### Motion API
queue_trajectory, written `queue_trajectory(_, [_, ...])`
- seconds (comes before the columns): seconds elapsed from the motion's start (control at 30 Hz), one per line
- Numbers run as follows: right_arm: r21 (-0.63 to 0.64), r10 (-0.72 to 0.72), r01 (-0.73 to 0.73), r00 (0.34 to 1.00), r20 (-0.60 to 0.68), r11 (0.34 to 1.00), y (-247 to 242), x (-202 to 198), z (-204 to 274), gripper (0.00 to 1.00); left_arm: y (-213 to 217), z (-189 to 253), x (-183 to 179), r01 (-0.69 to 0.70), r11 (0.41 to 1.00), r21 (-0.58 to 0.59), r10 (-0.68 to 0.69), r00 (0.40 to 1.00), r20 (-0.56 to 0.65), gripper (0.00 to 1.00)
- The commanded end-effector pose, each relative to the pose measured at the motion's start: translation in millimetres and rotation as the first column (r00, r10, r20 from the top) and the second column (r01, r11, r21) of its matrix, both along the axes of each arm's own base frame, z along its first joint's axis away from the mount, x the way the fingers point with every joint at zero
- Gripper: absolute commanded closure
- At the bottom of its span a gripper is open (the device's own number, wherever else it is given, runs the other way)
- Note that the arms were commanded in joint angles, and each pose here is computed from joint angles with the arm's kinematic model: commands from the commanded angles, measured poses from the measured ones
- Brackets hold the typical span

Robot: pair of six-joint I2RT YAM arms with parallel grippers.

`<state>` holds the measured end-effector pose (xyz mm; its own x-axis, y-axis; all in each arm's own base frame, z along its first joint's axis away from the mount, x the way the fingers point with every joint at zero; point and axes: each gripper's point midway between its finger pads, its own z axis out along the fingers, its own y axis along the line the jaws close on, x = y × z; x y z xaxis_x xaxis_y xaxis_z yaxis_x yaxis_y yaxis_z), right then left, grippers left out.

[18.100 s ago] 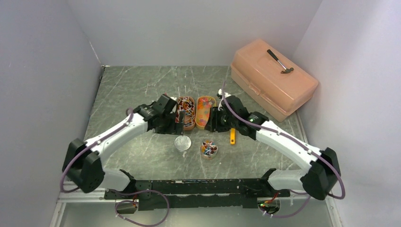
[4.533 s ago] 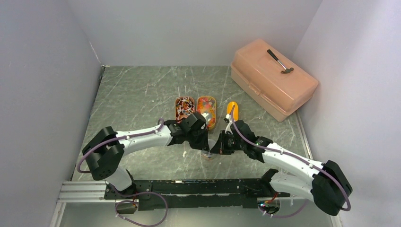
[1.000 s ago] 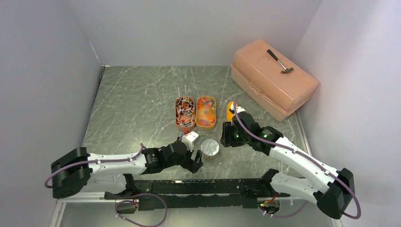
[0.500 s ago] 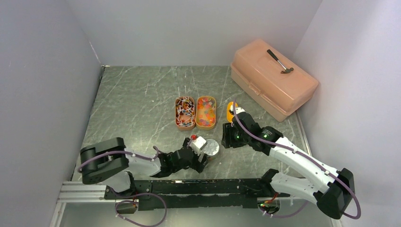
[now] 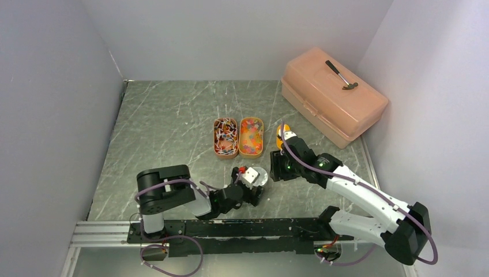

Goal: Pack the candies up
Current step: Screw the bottle lid onto the packing bottle.

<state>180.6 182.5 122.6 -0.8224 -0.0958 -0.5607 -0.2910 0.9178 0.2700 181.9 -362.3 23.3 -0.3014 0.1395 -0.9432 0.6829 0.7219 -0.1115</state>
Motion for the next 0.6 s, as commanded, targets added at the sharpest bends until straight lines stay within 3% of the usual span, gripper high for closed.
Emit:
queue_trajectory(0.0, [0.009,0.007,-0.008,0.999,0.043,1.000,5,12,8,0.45,15,-46,-10,0.000,0.989,0.147,0.004,1.000,-0.027,0.08])
queue_trajectory(0.17, [0.004,0.021,-0.022,0.999,0.032,1.000,8,14,3,0.44,14,-55,-10,-0.011,0.986,0.167,0.015,1.000,-0.021,0.08])
queue_trajectory(0.57, [0.088,0.061,-0.060,0.998,-0.009,0.994,34,34,-8,0.46,22,-77,-10,-0.031,0.979,0.204,0.037,0.999,-0.026,0.21])
